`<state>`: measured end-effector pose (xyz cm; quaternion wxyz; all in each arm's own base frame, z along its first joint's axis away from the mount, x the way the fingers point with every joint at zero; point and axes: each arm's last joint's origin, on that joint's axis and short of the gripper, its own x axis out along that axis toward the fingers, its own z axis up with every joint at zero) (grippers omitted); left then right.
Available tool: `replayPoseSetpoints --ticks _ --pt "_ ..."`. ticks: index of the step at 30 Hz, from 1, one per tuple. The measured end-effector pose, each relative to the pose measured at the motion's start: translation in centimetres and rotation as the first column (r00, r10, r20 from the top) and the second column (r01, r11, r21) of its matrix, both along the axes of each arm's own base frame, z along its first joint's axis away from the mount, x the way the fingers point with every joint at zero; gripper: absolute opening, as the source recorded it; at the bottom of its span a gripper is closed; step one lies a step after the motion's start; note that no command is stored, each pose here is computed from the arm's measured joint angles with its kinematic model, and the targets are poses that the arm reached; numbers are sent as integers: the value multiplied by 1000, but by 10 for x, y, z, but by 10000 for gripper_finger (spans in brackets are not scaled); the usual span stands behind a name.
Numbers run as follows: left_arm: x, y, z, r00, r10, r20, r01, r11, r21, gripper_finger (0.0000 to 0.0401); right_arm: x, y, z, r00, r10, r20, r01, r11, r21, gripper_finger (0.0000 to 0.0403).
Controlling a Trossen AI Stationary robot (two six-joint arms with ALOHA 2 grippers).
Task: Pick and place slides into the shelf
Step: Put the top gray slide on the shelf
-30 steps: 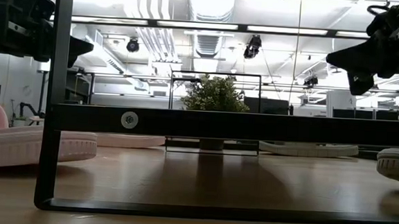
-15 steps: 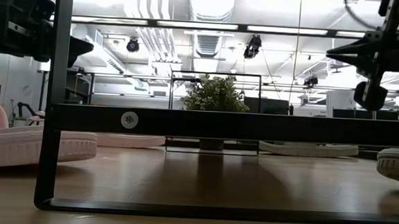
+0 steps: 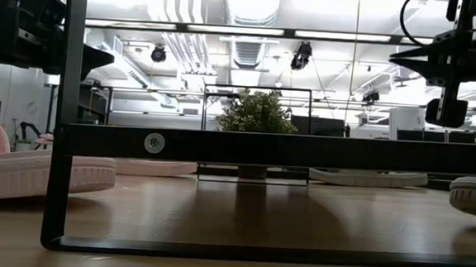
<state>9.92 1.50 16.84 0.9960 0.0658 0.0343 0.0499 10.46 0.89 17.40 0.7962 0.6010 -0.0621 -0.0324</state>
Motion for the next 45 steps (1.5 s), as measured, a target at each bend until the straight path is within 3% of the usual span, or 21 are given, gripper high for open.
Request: replayPoseSetpoints --ticks 4,7,9,11,13,15,16,17,20,23,26,29,32,37,42,45 --pt "0 0 0 1000 5 5 -5 1000 -29 0 0 0 2 1000 -1 23 1 1000 8 9" --pt "0 -1 1 999 3 32 5 968 -249 0 0 0 3 1000 -1 31 0 1000 9 9" --pt "0 0 0 999 31 43 -9 897 -442 0 0 0 3 1000 0 31 -1 1000 21 9" --pt "0 0 0 997 60 51 -11 750 -661 0 0 0 3 999 -1 34 0 999 34 9" --pt "0 0 0 994 96 58 0 518 -855 0 0 0 3 999 -5 33 3 999 36 9" --pt "0 0 0 991 127 51 13 288 -958 0 0 0 3 999 -7 35 5 999 51 9" --pt "0 0 0 990 136 48 17 215 -976 0 0 0 3 999 -6 37 3 998 66 9" --pt "0 0 -1 989 141 45 20 171 -985 0 0 0 3 999 -4 38 1 997 73 9" --pt "1 0 -1 989 145 36 17 135 -991 0 0 0 3 999 1 36 -3 998 55 9" --pt "1 0 -1 989 145 38 19 132 -991 0 0 0 3 999 -13 33 12 999 34 9" --pt "1 0 0 988 150 44 31 88 -996 0 0 -1 3 998 -47 31 46 999 30 9" --pt "1 0 0 987 152 45 34 77 -996 0 -1 -2 3 996 -81 29 80 996 34 9" --pt "1 0 1 986 157 48 44 29 -999 0 -1 -3 3 995 -91 31 90 995 40 9" --pt "1 0 1 986 157 54 50 27 -998 0 -1 -3 3 996 -84 38 79 992 98 9" --pt "1 0 1 983 176 57 53 27 -998 0 -1 -3 3 996 -86 34 83 994 67 9" --pt "1 2 2 975 217 58 61 -8 -998 0 -1 -3 3 994 -108 33 106 993 56 9"
